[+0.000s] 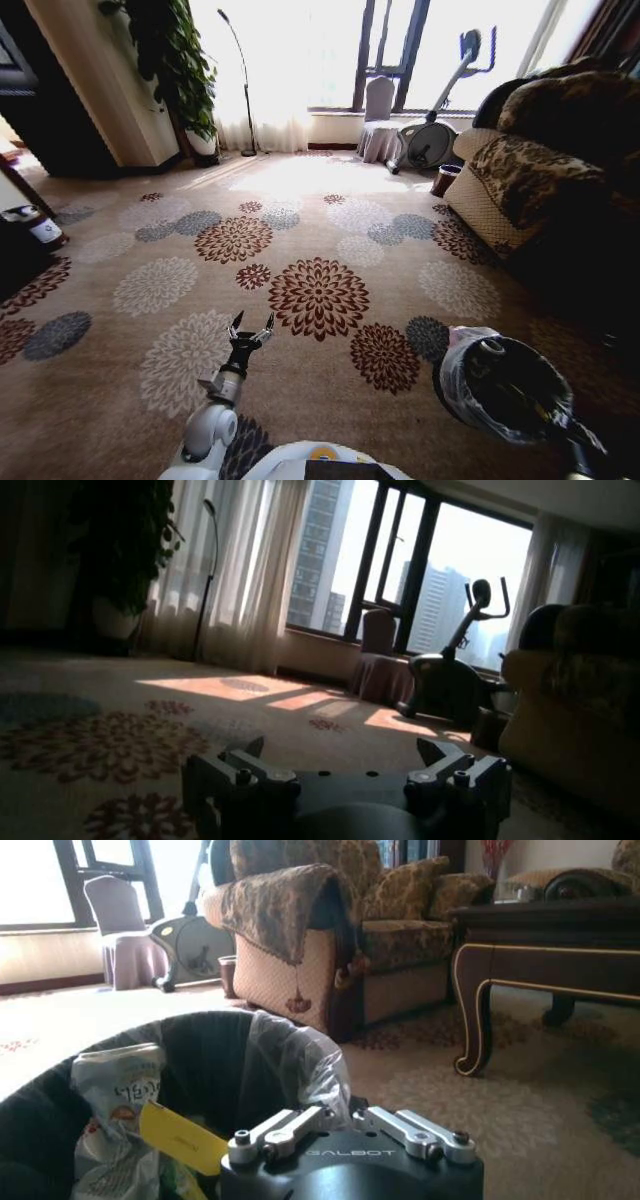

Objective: Pick up the trash from the ground and place it into the trash bin.

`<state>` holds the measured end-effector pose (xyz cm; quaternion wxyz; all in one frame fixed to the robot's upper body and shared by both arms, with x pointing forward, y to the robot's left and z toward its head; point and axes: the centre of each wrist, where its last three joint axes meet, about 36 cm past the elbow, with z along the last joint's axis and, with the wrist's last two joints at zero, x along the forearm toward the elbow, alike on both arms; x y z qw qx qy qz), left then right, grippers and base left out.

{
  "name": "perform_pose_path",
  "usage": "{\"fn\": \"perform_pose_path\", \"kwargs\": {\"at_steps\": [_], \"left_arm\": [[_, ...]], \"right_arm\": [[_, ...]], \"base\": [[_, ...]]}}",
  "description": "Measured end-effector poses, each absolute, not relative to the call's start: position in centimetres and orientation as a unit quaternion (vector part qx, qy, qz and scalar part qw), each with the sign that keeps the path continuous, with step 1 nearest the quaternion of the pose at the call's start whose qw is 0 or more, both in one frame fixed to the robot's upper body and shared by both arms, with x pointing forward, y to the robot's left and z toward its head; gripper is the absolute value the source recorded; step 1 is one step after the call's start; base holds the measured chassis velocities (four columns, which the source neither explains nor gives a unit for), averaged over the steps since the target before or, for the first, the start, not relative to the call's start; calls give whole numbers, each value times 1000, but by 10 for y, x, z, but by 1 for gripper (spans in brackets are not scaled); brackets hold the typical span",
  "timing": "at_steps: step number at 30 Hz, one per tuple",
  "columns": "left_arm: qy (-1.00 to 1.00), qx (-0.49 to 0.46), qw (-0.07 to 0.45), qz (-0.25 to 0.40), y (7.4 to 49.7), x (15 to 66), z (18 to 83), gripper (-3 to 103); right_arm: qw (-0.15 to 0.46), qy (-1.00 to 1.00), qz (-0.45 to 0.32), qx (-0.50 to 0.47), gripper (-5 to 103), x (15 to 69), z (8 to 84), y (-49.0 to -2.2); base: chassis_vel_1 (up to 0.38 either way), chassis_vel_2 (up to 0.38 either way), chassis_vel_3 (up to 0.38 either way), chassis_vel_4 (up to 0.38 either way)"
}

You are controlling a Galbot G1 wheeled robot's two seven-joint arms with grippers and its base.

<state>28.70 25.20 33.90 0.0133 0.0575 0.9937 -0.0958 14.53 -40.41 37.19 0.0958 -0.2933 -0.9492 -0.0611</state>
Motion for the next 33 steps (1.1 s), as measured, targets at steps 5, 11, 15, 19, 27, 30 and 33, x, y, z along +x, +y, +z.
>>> {"fn": "perform_pose_path", "kwargs": {"at_steps": [5, 11, 15, 19, 27, 30, 33], "left_arm": [[994, 59, 13, -93, 252, 287, 339, 100], [994, 60, 12, -91, 251, 288, 339, 100], [994, 61, 11, -91, 250, 288, 339, 100], [994, 60, 10, -92, 249, 287, 338, 100], [994, 60, 10, -91, 249, 288, 338, 100], [994, 59, 10, -91, 249, 288, 338, 100], [994, 59, 10, -91, 249, 287, 338, 100]], "right_arm": [[85, -950, -64, -293, 4, 150, 374, -400], [75, -951, -64, -294, 4, 151, 373, -400], [74, -950, -63, -296, 4, 151, 373, -402], [72, -951, -63, -296, 4, 152, 372, -402], [71, -951, -64, -293, 4, 153, 371, -401], [72, -951, -64, -293, 4, 153, 371, -401], [71, -951, -64, -293, 4, 153, 371, -401]], "base": [[-322, -310, 314, 322], [-300, -387, 277, 401], [-188, -382, 124, 398], [-37, -353, 22, 354], [127, -337, -113, 331], [224, -405, -217, 391], [240, -441, -230, 447]]}}
